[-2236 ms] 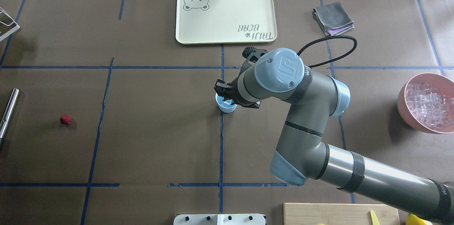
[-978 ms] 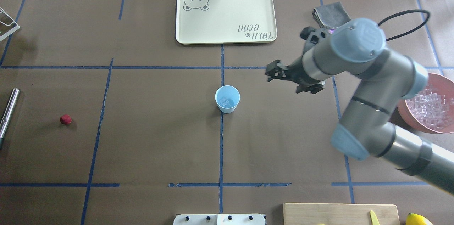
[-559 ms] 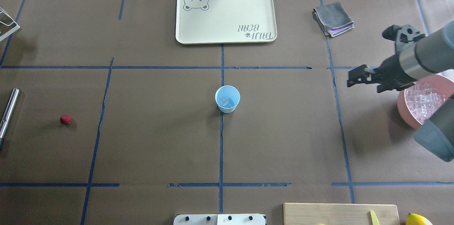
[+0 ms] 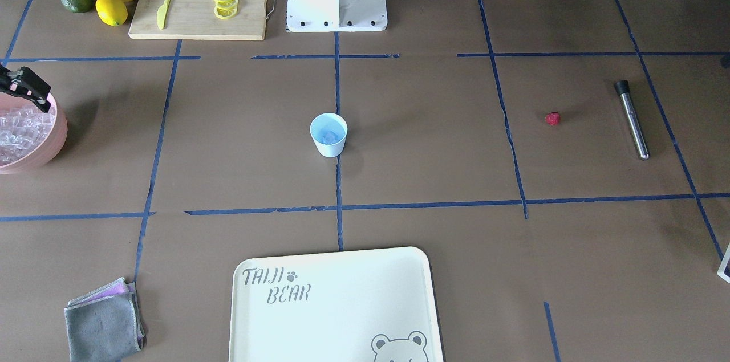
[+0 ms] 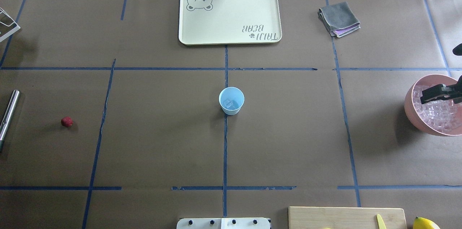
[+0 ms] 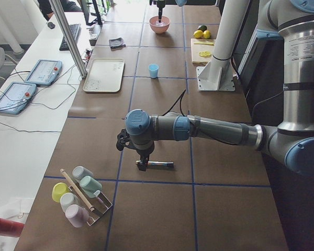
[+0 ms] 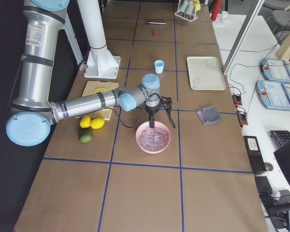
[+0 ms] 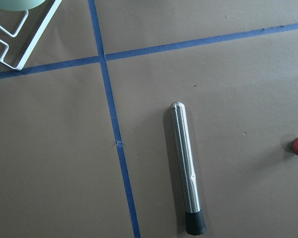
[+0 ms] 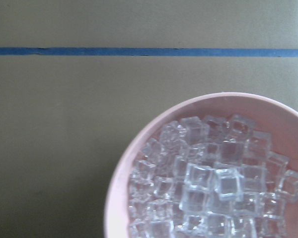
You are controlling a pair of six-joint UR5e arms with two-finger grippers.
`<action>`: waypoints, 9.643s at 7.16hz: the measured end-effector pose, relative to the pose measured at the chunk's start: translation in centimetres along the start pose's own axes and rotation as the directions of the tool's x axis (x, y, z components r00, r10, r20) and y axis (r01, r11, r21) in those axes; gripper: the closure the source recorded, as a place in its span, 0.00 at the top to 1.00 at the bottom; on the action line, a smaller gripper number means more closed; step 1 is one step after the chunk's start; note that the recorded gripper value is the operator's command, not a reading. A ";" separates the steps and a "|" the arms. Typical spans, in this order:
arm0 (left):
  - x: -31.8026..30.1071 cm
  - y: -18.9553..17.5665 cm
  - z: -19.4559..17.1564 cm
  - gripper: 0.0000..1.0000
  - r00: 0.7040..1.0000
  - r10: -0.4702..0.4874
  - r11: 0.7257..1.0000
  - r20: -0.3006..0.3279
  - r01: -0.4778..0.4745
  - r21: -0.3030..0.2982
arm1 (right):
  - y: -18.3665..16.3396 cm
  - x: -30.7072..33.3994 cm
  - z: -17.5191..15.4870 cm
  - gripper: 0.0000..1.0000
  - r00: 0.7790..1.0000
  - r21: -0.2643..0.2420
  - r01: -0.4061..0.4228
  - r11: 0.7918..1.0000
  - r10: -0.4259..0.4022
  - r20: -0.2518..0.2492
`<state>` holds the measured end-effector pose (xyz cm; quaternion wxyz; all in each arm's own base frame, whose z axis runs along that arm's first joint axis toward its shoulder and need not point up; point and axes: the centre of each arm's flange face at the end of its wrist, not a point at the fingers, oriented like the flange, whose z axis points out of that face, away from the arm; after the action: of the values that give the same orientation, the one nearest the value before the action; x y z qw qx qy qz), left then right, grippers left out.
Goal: Mash ice and strawberries in cup
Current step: 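Grasp a third ice cube from the bowl with the right gripper, then carry the ice cube with the right gripper over the blue cup, then release the ice cube into the cup and raise the right gripper away, then lower the left gripper onto the red strawberry and grasp it, then carry the strawberry with the left gripper over the blue cup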
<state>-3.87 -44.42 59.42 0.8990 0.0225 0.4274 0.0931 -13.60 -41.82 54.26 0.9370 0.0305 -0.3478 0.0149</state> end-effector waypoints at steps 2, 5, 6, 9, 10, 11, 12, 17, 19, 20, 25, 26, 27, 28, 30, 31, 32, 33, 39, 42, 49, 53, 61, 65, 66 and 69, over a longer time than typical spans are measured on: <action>0.0 0.0 0.0 1.00 1.000 0.001 1.000 0.000 -0.001 0.000 | -1.0 2.2 1.8 1.00 1.000 -0.011 0.021 1.000 -0.021 -0.021; 0.0 0.0 0.0 1.00 1.000 0.001 1.000 0.000 -0.001 0.000 | -2.5 2.6 3.6 1.00 1.000 -0.022 0.014 1.000 -0.014 -0.028; 0.1 0.0 0.0 1.00 1.000 0.001 1.000 -0.001 -0.001 0.001 | -2.6 2.8 4.0 0.99 0.999 -0.028 0.010 1.000 -0.011 -0.031; 0.1 0.0 -0.1 1.00 1.000 0.003 1.000 -0.001 -0.003 0.002 | -2.8 3.3 4.8 0.80 0.999 -0.039 0.000 0.999 -0.002 -0.041; 0.1 0.0 -0.1 1.00 1.000 0.004 1.000 0.000 -0.004 0.003 | -2.8 3.3 4.9 0.57 0.999 -0.040 -0.002 0.999 0.000 -0.042; 0.2 0.0 -0.1 1.00 1.000 0.004 1.000 0.000 -0.004 0.003 | -2.8 3.4 4.9 0.30 0.999 -0.042 -0.004 0.999 0.003 -0.043; 0.1 0.0 -0.1 1.00 1.000 0.004 1.000 0.000 -0.004 0.003 | -2.7 3.5 5.0 0.06 0.999 -0.043 -0.006 0.999 0.004 -0.043; 0.1 0.0 -0.1 1.00 1.000 0.003 1.000 -0.001 -0.003 0.001 | -3.0 1.3 2.5 0.00 1.000 -0.003 0.028 1.000 -0.028 -0.010; 0.1 0.0 0.0 1.00 1.000 0.002 1.000 -0.001 -0.002 0.001 | -3.4 -3.8 -2.8 0.00 0.997 0.059 -0.001 0.998 -0.004 0.076; 0.1 0.0 -0.1 1.00 1.000 0.002 1.000 -0.001 -0.002 0.001 | -4.1 -7.7 -4.7 0.00 0.985 0.060 -0.098 0.993 0.088 0.148; 0.1 0.0 -0.1 1.00 1.000 0.003 1.000 0.000 -0.003 0.002 | -1.9 -37.0 -5.6 0.00 0.847 -0.037 -0.415 0.909 0.400 0.350; 0.0 0.0 0.0 1.00 1.000 0.002 1.000 0.000 -0.002 0.001 | -1.2 -42.3 -4.6 0.00 0.823 -0.033 -0.456 0.889 0.436 0.364; 0.0 0.0 0.0 1.00 1.000 0.002 1.000 0.000 -0.002 -0.001 | -1.0 -46.5 -3.8 0.00 0.807 -0.026 -0.484 0.875 0.458 0.373; -0.1 0.1 0.1 1.00 1.000 0.003 1.000 0.000 -0.003 -0.002 | -1.0 -49.2 -3.2 0.01 0.798 -0.022 -0.499 0.866 0.469 0.378; -0.1 0.1 0.1 1.00 1.000 0.003 1.000 0.000 -0.003 -0.002 | -1.3 -51.7 -2.4 0.03 0.792 -0.024 -0.512 0.859 0.483 0.373; -0.1 0.1 0.1 1.00 1.000 0.004 1.000 0.000 -0.004 -0.001 | -1.3 -52.1 -2.2 0.21 0.793 -0.026 -0.512 0.859 0.484 0.371; 0.0 0.1 0.0 1.00 1.000 0.005 1.000 0.000 -0.005 -0.001 | -1.2 -52.3 -2.0 0.85 0.794 -0.027 -0.510 0.860 0.483 0.370; 0.0 0.1 0.0 1.00 1.000 0.004 1.000 0.000 -0.004 -0.001 | -1.0 -52.5 -1.9 1.00 0.795 -0.028 -0.508 0.861 0.481 0.369; -0.1 -0.4 0.2 1.00 0.999 0.033 0.999 0.010 -0.034 0.017 | -0.7 -51.9 -2.7 1.00 0.793 -0.008 -0.509 0.861 0.473 0.385; 3.8 -2.5 1.9 1.00 0.994 0.108 0.994 0.000 -0.108 0.005 | -6.1 -37.2 -6.9 1.00 0.803 -0.041 -0.493 0.869 0.473 0.362; 23.5 -6.3 17.8 1.00 0.994 -0.100 0.995 0.053 0.101 -0.017 | -6.4 -7.0 -8.4 1.00 0.950 0.048 -0.229 0.972 0.212 0.231; 24.5 -5.2 21.9 1.00 0.994 -0.101 0.994 0.037 0.102 -0.035 | -6.1 -6.3 -8.2 1.00 0.951 0.043 -0.224 0.974 0.209 0.227; 25.0 -5.3 24.3 0.44 0.995 -0.090 0.993 0.049 0.094 -0.070 | -6.3 -6.4 -8.1 1.00 0.952 0.042 -0.220 0.975 0.205 0.227; 25.6 -5.6 24.0 0.00 0.995 -0.091 0.994 0.038 0.094 -0.062 | -6.3 -6.5 -8.1 1.00 0.952 0.044 -0.218 0.975 0.203 0.229; 26.8 -6.3 23.4 0.00 0.994 -0.103 0.993 0.021 0.104 -0.049 | -6.3 -6.5 -8.1 1.00 0.952 0.044 -0.218 0.975 0.203 0.229; 38.1 -11.8 18.9 0.00 0.969 -0.214 0.975 -0.124 0.219 0.024 | -6.3 -6.6 -8.2 1.00 0.952 0.045 -0.217 0.975 0.201 0.230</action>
<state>36.02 -48.17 40.91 0.8757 -0.0131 0.4826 -0.0125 -12.93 -47.60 43.49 0.8832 0.0276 -0.4518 0.1227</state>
